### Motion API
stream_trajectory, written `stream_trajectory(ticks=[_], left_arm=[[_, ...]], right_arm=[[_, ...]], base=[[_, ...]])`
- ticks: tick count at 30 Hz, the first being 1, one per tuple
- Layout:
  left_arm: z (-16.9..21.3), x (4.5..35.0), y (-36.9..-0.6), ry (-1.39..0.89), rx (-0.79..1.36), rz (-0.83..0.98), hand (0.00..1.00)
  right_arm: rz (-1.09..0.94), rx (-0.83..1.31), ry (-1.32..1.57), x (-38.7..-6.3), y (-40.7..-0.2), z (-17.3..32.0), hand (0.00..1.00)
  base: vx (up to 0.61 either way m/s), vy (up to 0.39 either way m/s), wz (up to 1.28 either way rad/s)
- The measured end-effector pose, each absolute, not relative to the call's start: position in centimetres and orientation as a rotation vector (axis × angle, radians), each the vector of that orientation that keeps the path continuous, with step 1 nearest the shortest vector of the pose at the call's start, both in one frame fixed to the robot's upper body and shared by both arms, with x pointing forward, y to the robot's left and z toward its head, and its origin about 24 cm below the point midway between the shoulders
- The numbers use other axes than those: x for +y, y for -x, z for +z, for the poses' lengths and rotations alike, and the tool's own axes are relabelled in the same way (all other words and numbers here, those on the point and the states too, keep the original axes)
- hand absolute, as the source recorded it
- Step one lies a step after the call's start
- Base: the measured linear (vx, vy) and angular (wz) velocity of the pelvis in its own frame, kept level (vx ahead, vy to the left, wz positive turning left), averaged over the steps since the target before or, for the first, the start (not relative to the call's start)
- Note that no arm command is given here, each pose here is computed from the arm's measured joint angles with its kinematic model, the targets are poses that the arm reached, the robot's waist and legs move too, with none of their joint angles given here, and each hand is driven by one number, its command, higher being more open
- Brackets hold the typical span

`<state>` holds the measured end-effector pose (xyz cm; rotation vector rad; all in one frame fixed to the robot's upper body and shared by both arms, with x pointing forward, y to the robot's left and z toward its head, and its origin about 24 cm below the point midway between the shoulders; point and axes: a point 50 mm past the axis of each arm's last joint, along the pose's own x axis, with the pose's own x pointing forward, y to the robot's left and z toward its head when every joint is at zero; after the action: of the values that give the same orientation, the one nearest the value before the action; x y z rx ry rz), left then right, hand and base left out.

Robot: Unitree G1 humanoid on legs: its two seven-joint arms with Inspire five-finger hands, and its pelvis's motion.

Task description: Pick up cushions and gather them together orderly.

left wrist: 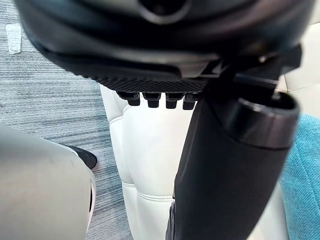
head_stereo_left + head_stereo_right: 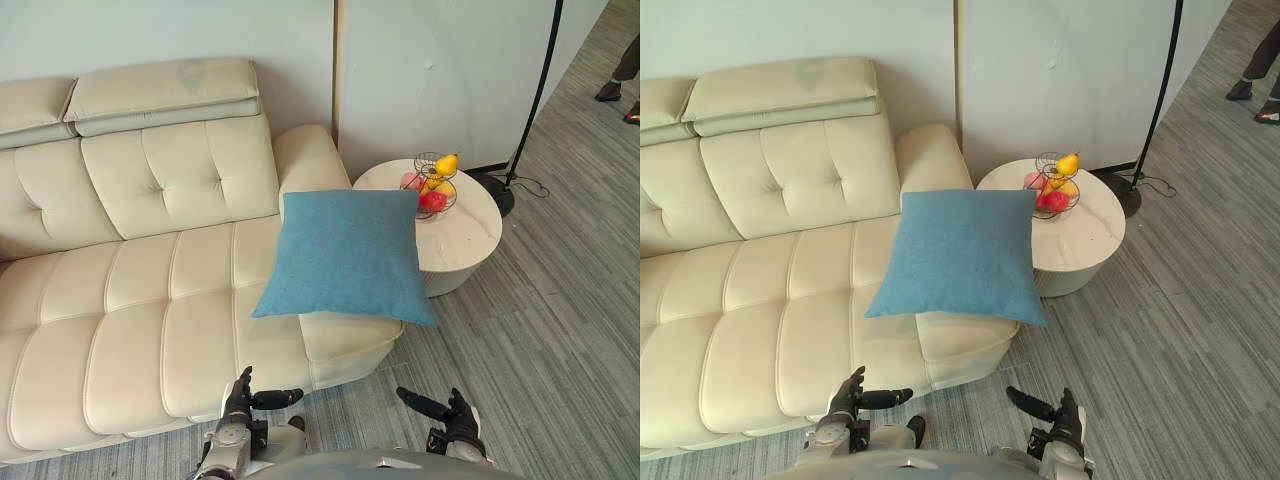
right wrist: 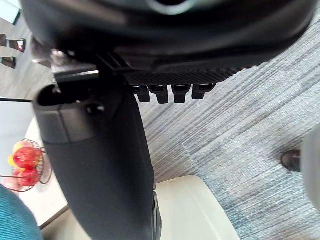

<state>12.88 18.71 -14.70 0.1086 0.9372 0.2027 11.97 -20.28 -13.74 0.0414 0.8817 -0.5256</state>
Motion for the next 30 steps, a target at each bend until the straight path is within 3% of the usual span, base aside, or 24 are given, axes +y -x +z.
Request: stream_trajectory(ticks=[7,11,15,21,30], left_arm=[[-14.8,19.2,-11.9,-0.115,0.95,0.223,1.0],[-14.5,20.0,-10.5,-0.062,0.932,0.29,1.0],[-13.9,21.4,-10.0,-0.063,0.908,0.33,1.0],[-11.1,24.3,-12.6,-0.087,0.731,0.407,1.0],[-7.1,24.7,-19.1,-0.056,0.49,0.443,1.0]], right_arm=[[-0.572,0.677,0.027,-23.1,-14.5,-10.4,1.0],[-0.612,0.478,0.121,-26.3,-16.1,-6.3,1.0],[-0.655,0.409,0.158,-28.6,-16.3,-4.6,1.0],[-0.63,0.303,0.165,-30.5,-18.3,-2.1,1.0],[-0.482,0.16,0.118,-28.0,-23.4,0.5,1.0]], base=[[-0.11,0.08,0.0],[0.0,0.067,-0.09],[0.09,0.016,0.04],[0.08,-0.007,0.11],[-0.01,-0.015,0.05]])
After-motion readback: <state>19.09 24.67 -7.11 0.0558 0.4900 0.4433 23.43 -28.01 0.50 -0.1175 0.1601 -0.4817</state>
